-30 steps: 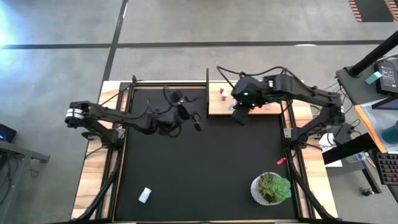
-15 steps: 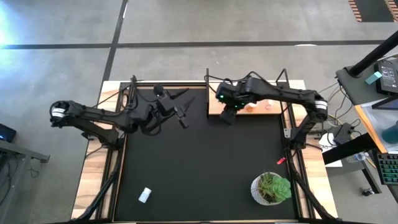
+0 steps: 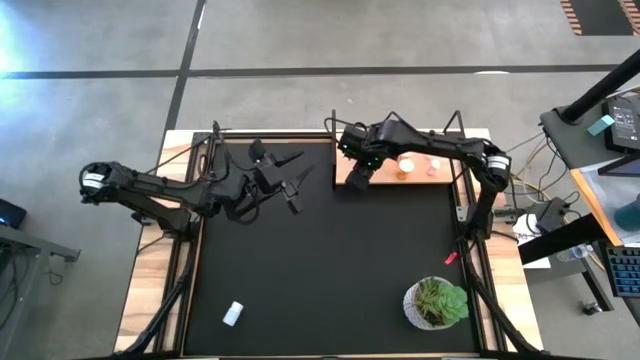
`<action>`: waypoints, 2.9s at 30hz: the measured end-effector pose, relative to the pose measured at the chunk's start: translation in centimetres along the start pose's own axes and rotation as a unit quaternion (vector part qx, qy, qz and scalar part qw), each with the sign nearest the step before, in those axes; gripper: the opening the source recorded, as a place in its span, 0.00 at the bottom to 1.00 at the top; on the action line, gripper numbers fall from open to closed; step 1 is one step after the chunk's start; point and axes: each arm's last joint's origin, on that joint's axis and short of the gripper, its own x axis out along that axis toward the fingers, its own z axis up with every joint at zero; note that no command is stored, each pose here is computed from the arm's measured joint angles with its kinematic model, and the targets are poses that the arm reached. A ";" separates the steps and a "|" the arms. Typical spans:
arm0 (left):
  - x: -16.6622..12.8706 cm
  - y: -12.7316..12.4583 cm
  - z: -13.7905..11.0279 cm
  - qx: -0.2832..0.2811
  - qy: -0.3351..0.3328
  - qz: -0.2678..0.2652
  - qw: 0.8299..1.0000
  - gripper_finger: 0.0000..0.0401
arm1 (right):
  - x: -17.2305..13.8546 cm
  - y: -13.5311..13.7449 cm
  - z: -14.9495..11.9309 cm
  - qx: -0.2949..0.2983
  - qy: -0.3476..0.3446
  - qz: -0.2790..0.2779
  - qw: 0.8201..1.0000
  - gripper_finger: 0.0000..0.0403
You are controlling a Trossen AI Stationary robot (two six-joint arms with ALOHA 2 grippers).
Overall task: Pick and place medicine bottles onto shelf by color
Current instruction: Put the blue pill bottle on the shelf aligned with the other blue pill bottles, then put the white pill bottle on the shelf aligned with the other white pill bottles
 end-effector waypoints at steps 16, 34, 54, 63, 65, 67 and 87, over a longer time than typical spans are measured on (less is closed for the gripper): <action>0.0 0.0 0.0 0.000 0.000 0.001 1.000 0.42 | 1.4 -1.3 0.5 0.068 -0.014 -0.001 0.998 0.27; 0.0 0.0 0.0 0.001 0.000 0.001 1.000 0.42 | 4.3 -0.8 1.3 0.081 0.000 -0.005 0.997 0.27; 0.0 0.0 0.0 0.001 0.000 0.001 1.000 0.42 | 5.0 -0.7 1.4 0.057 0.012 -0.003 0.998 0.27; 0.0 0.0 0.0 0.001 0.000 0.002 1.000 0.42 | 5.0 -0.7 1.4 0.046 0.011 -0.003 0.999 0.38; 0.0 0.0 0.0 0.001 0.000 0.001 1.000 0.42 | 5.0 -0.7 1.4 0.046 0.011 -0.006 0.999 0.42; 0.0 0.0 0.0 0.001 0.000 0.001 1.000 0.42 | 5.0 -0.7 1.4 0.043 0.011 -0.008 0.999 0.46; 0.2 -0.4 -0.6 -0.120 0.022 -0.004 0.993 0.42 | -5.7 -1.8 -1.2 0.083 -0.119 0.020 0.989 0.52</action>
